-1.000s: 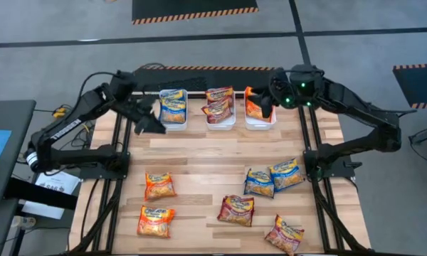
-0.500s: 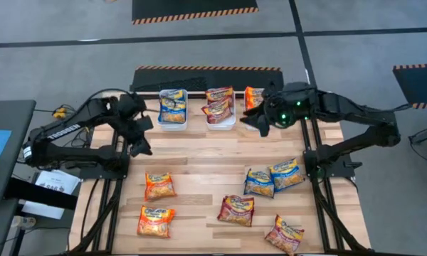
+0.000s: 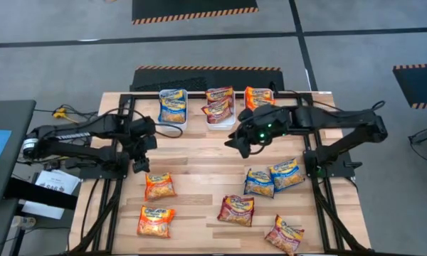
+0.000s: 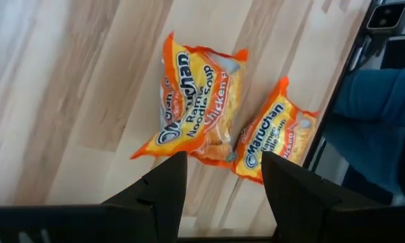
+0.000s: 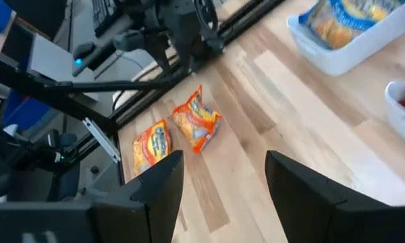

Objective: Sort Maruchan noodles
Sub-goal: Put the orange noodle pack into the right white bin

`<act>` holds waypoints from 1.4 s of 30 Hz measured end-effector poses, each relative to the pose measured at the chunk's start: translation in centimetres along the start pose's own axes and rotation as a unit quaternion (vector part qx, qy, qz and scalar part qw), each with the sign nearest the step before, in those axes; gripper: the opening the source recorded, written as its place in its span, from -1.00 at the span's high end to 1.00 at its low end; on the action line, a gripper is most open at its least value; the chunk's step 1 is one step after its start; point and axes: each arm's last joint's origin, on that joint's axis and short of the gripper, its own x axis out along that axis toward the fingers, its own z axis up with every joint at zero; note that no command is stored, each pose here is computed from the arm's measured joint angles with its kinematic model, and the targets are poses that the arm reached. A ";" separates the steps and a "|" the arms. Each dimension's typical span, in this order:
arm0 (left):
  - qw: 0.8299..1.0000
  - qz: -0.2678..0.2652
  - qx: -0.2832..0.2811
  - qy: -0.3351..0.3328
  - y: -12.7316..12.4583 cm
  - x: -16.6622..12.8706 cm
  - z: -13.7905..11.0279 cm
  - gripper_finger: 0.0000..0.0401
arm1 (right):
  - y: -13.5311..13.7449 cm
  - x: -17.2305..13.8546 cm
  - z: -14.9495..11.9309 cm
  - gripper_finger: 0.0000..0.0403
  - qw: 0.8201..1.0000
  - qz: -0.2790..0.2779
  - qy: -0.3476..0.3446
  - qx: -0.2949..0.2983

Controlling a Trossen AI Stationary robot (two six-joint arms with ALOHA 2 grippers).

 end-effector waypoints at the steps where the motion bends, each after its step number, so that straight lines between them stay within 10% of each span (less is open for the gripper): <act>1: 1.000 -0.002 -0.004 -0.001 0.2 0.4 0.0 0.12 | 0.0 0.3 -0.1 -0.16 1.000 -0.002 0.004 0.003; 42: 1.000 0.013 0.020 0.010 2.1 10.5 -0.5 0.12 | 0.6 1.2 -0.4 -0.15 1.000 0.013 0.007 0.011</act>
